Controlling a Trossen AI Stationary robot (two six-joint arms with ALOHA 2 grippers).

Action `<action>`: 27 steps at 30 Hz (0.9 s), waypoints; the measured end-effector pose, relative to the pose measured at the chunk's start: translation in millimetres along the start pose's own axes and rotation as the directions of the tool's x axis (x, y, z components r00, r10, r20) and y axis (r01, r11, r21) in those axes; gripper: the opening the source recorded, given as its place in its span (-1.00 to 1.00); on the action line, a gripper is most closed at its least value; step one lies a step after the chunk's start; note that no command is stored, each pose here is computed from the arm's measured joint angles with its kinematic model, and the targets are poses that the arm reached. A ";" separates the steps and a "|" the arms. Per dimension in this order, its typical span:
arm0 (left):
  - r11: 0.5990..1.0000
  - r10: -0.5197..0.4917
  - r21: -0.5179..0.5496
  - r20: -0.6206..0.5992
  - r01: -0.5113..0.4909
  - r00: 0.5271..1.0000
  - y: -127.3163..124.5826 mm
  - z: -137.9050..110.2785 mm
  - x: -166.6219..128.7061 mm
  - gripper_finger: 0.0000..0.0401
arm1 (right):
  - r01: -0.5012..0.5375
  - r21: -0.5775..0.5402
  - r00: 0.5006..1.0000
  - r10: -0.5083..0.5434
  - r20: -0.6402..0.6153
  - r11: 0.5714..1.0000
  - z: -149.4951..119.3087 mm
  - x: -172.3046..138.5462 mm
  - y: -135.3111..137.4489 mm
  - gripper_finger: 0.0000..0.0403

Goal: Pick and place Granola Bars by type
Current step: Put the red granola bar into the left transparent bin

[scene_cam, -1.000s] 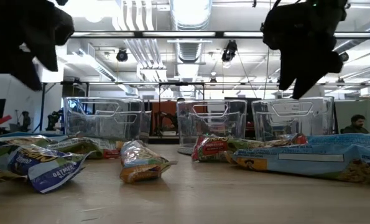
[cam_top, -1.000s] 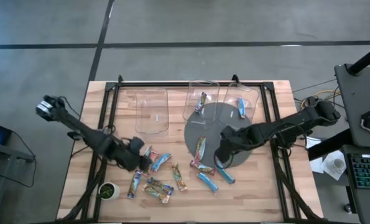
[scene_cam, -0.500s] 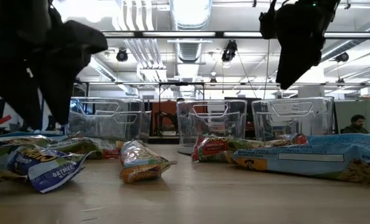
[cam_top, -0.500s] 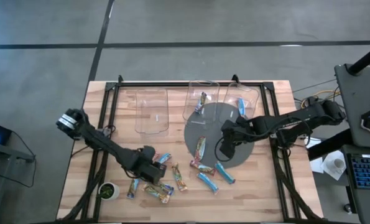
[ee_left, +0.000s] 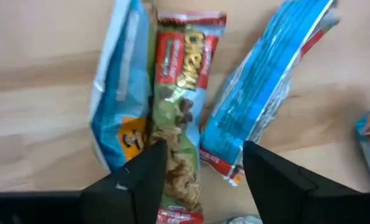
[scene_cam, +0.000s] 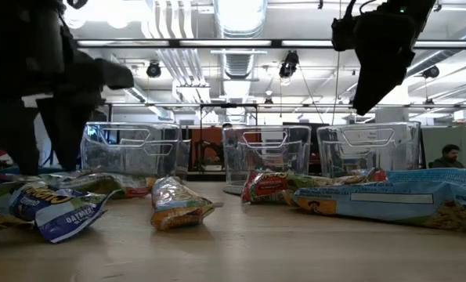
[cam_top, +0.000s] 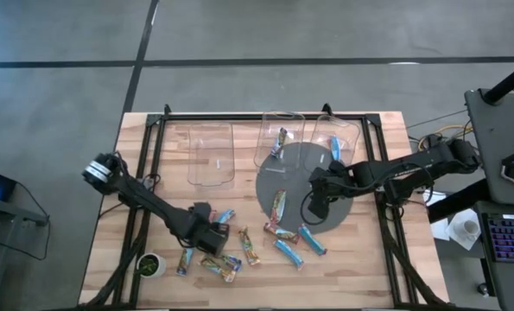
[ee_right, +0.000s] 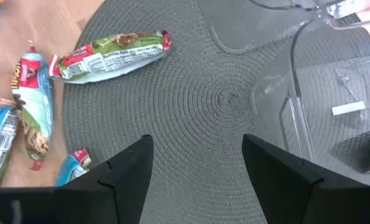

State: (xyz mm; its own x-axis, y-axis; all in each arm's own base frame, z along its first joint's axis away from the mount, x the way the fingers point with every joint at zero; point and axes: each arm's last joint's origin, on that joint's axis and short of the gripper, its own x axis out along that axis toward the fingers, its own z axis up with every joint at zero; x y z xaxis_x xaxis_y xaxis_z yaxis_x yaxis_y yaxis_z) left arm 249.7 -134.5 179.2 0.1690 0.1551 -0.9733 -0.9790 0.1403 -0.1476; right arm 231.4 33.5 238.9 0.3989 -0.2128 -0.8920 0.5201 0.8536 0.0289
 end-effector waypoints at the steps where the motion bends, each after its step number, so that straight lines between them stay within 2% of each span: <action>1: 1.000 0.007 0.001 0.004 -0.007 1.000 0.5 0.8 -2.0 -0.04 | 0.001 0.000 1.000 -0.001 -0.001 1.000 -0.4 0.5 -0.1 0.18; 12: 0.994 0.088 0.060 0.037 -0.090 0.995 16.1 5.3 11.5 -0.04 | -0.001 0.028 1.000 0.001 0.012 1.000 0.8 0.8 0.1 0.19; 21: 0.998 -0.006 0.062 0.047 0.003 0.999 5.5 5.0 9.4 -0.04 | 0.020 0.087 0.999 -0.022 0.024 0.996 0.7 2.4 -0.6 0.18; 27: 0.998 0.001 0.066 0.069 -0.005 0.998 6.4 6.2 9.0 -0.04 | 0.020 0.106 0.999 -0.023 0.025 0.994 0.7 2.4 -0.6 0.19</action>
State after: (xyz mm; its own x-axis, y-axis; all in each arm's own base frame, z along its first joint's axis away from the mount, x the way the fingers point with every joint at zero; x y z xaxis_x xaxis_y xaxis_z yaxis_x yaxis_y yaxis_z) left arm 245.7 -126.2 170.6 0.1755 0.2220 -0.9591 -0.9703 0.2036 -0.1305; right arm 232.6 32.1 237.1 0.4060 -0.2443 -0.8806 0.6049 0.7942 0.0585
